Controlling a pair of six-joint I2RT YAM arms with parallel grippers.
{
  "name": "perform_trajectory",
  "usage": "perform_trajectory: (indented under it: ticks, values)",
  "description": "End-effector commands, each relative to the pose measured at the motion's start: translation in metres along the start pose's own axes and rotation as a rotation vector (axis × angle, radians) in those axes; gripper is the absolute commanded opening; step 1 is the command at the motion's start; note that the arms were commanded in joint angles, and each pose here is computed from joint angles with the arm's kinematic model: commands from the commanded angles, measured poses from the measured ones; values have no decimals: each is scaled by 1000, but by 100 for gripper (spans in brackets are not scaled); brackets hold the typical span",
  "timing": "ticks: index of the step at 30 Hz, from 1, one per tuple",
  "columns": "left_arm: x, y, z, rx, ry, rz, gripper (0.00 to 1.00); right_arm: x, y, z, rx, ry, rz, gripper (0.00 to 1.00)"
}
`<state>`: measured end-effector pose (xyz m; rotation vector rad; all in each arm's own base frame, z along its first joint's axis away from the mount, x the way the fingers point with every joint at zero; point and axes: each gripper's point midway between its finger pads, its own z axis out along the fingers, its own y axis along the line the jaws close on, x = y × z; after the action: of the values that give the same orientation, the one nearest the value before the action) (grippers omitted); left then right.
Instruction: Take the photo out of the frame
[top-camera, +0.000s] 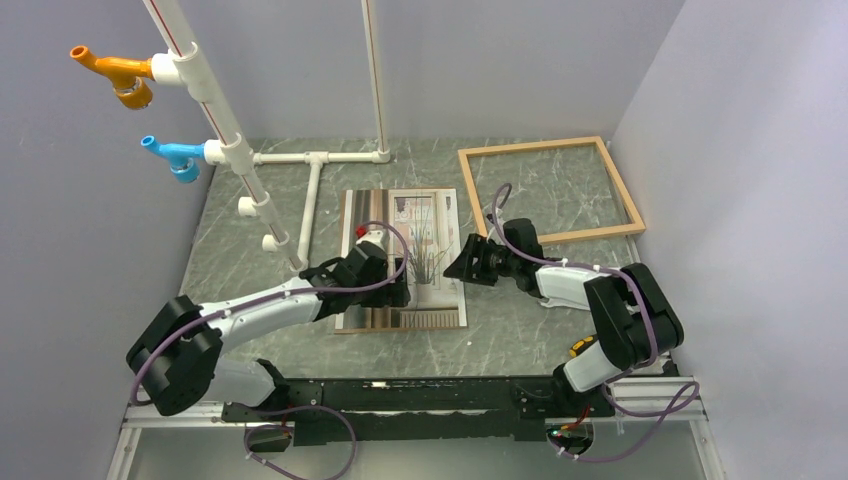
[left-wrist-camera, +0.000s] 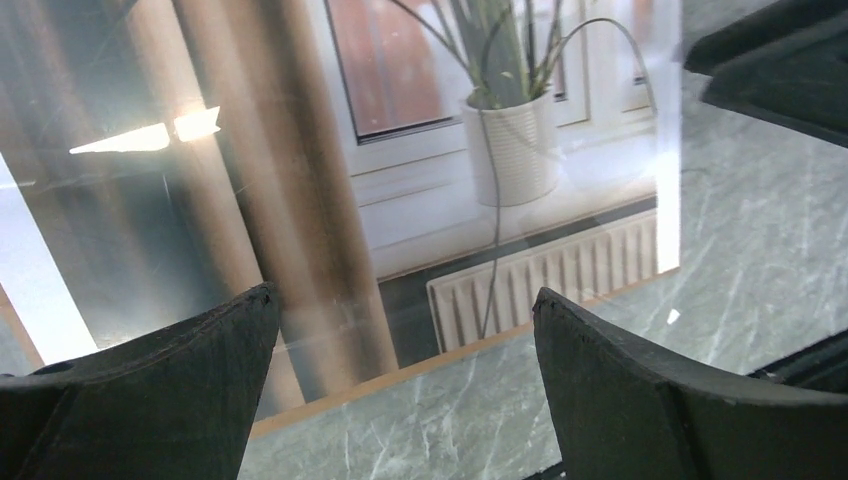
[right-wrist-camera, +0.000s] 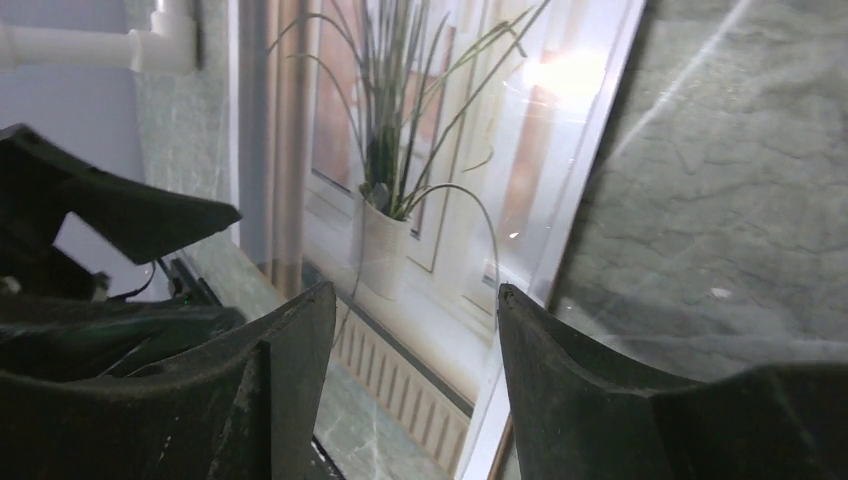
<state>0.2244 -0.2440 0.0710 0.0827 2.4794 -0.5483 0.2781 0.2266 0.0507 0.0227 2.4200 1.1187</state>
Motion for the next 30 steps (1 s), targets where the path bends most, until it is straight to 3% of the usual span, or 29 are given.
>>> perform_trajectory:
  ticks: [1, 5, 13, 20, 30]
  values:
    - [7, 11, 10, -57, -1, -35, 99, -7, 21, -1, -111, -21, -44, 62]
    - [12, 13, 16, -60, 11, -47, 99, -4, 13, 2, -84, -12, -22, 61]
    - [20, 21, 19, -88, 29, -48, 99, 0, -30, -11, 162, -58, -34, 61]
    - [24, 24, 20, -93, 33, -58, 99, 15, -13, -3, 11, 1, -59, 61]
    - [31, 27, 22, -96, 47, -66, 99, 16, 5, -7, -87, -18, -83, 53]
